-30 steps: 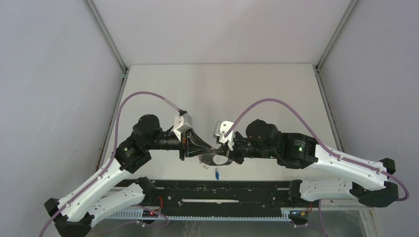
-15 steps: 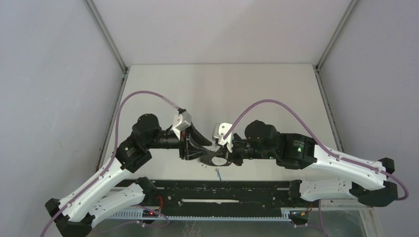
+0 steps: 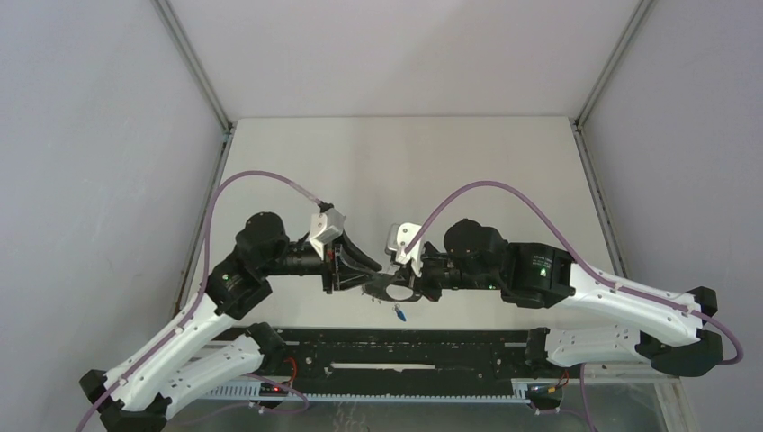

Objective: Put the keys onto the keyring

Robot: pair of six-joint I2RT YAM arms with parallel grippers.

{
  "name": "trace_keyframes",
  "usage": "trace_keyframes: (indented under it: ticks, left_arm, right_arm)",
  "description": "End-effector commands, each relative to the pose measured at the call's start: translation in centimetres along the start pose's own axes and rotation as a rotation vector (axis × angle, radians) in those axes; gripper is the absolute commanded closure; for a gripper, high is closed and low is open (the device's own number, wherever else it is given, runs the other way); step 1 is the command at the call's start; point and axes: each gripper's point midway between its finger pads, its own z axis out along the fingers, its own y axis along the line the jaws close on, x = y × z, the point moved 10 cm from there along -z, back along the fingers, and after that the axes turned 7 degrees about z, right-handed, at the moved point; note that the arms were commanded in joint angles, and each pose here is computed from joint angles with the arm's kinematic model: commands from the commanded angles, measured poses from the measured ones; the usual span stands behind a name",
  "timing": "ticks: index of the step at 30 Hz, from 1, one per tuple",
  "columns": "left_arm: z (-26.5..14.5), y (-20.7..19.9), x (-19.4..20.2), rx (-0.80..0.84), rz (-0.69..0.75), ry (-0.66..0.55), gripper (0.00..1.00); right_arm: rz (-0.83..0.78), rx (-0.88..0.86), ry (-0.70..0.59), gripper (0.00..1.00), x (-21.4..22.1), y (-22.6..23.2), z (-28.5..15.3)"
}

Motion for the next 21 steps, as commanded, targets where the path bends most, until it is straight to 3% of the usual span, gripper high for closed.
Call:
trace_keyframes:
  ticks: [1,12,15,21]
  left_arm:
    - [0.4,0.5,0.2,0.037,0.031,-0.017,0.71]
    - [0.5,-0.6,0.6,0.212,0.073,0.03,0.7]
    - [0.6,-0.5,0.8,0.211,0.08,0.038,0.76]
    - [0.7,-0.2,0.3,0.177,0.122,0.022,1.0]
  right_arm:
    - [-0.008,-0.079,-0.114,1.0,-2.3,1.0,-0.4]
    - [0.002,-0.099,-0.119,1.0,-2.5,1.2,0.4]
    - [0.007,-0.102,-0.122,1.0,-2.5,1.2,0.4]
    - [0.017,-0.123,-0.11,1.0,-2.3,1.4,0.4]
